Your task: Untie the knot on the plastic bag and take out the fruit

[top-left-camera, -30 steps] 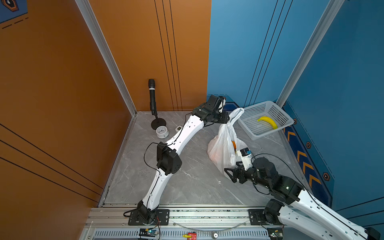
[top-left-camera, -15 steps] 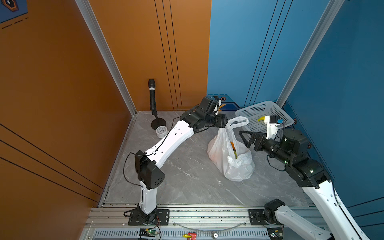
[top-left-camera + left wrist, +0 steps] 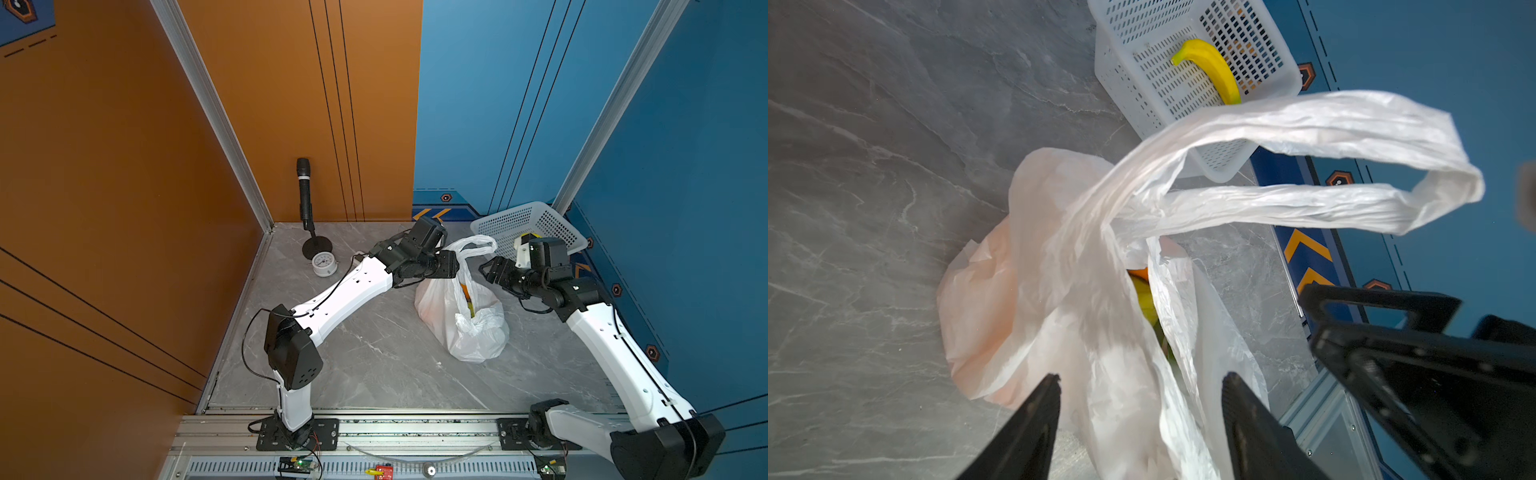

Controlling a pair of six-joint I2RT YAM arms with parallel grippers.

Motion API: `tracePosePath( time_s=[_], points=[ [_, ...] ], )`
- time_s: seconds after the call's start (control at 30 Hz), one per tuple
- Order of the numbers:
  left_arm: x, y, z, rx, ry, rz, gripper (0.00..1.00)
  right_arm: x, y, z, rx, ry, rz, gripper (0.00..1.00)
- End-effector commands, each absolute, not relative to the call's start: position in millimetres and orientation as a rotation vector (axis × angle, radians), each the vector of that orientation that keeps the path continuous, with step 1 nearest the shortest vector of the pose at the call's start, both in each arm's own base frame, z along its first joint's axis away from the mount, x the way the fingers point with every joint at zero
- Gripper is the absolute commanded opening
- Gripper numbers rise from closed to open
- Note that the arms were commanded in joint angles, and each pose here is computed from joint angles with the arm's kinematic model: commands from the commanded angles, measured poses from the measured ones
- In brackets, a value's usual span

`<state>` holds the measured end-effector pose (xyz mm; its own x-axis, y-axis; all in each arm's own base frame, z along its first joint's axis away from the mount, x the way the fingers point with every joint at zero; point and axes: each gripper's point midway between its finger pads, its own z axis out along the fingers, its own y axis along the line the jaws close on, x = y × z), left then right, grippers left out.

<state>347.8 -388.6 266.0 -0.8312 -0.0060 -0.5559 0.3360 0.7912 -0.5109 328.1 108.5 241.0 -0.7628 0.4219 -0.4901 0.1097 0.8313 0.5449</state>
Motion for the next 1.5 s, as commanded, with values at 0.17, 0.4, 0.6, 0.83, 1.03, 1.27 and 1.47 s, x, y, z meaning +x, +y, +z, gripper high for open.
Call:
tracePosePath(
  time_s=[0.17, 0.4, 0.6, 0.83, 1.03, 1.27, 1.47],
  points=[
    [347.7, -399.5, 228.0, 0.271, 2.518, -0.8, 0.56, 341.0, 130.0, 170.7, 0.301, 2.58, 0.564, 0.77],
    [340.9, -385.7, 199.0, 0.283, 2.593, -0.711, 0.45, 351.0, 129.7, 136.7, 0.215, 2.639, 0.262, 0.54],
    [338.3, -364.1, 187.2, 0.268, 2.612, -0.623, 0.12, 349.5, 125.9, 132.6, 0.207, 2.642, 0.218, 0.09],
    [335.7, -314.5, 188.8, 0.217, 2.604, -0.527, 0.0, 347.3, 96.1, 153.8, 0.27, 2.543, 0.172, 0.0],
    [330.1, -258.9, 170.7, 0.147, 2.646, -0.432, 0.0, 347.6, 59.4, 163.3, 0.404, 2.466, 0.204, 0.0],
    [331.0, -214.4, 161.4, 0.069, 2.653, -0.343, 0.0, 355.4, 31.3, 165.6, 0.555, 2.406, 0.255, 0.0],
    [336.8, -186.2, 162.7, -0.003, 2.639, -0.312, 0.0, 369.1, -4.9, 174.8, 0.712, 2.323, 0.302, 0.0]
  ],
)
